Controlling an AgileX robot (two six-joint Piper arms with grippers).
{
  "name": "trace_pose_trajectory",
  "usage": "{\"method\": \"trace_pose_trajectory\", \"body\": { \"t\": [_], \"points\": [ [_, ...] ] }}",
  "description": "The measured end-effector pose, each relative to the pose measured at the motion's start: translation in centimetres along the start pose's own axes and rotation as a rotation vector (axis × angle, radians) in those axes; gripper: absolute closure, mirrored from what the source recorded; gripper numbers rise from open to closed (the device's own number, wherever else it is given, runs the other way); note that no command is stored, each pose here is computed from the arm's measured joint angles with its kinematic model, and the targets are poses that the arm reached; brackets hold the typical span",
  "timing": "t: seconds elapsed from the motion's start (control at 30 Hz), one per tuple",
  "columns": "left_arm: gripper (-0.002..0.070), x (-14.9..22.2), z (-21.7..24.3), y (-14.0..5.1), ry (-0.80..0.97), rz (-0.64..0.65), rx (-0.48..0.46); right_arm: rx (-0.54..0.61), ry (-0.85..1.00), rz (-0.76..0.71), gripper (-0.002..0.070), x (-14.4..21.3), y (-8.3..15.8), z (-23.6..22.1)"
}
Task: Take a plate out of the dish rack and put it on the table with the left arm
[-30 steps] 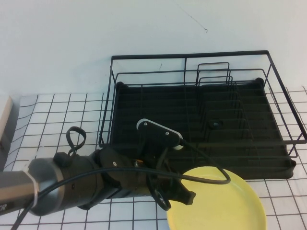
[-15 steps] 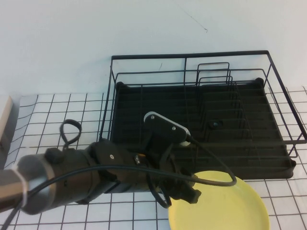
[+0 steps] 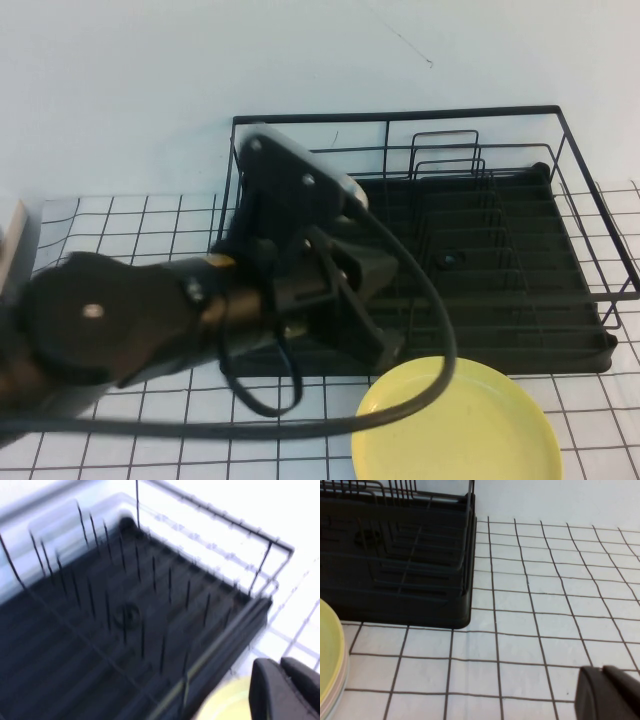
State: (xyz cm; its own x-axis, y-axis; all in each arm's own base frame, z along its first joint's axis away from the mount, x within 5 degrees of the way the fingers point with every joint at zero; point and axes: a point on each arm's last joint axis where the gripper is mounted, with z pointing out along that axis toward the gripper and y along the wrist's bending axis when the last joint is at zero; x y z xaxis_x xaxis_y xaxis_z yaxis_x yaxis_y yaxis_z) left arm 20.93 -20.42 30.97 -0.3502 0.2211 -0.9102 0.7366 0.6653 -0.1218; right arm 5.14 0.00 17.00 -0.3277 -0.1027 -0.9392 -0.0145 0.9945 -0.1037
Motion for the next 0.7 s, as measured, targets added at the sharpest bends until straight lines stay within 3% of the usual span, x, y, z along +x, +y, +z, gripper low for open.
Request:
{"method": "trace_pose_trajectory", "body": {
  "t": [0.2, 0.43, 0.6, 0.7],
  "points": [
    [0.0673, -2.1, -3.5, -0.6, -0.124, 0.029, -0.005, 0.0, 0.0, 0.0, 0.0679, 0.0, 0.0, 0.0],
    [0.0676, -2.2, -3.7, -0.6, -0.132, 0.03, -0.004, 0.0, 0.0, 0.0, 0.0679, 0.0, 0.0, 0.0],
    [0.0676, -1.9, -4.7, -0.4, -0.135, 0.154, -0.024, -0.001, 0.0, 0.002, 0.0679, 0.0, 0.0, 0.0],
    [0.0676, -1.0, -7.6, 0.1, -0.176, 0.194, -0.07, -0.001, 0.0, 0.002, 0.0679, 0.0, 0.0, 0.0]
  ]
}}
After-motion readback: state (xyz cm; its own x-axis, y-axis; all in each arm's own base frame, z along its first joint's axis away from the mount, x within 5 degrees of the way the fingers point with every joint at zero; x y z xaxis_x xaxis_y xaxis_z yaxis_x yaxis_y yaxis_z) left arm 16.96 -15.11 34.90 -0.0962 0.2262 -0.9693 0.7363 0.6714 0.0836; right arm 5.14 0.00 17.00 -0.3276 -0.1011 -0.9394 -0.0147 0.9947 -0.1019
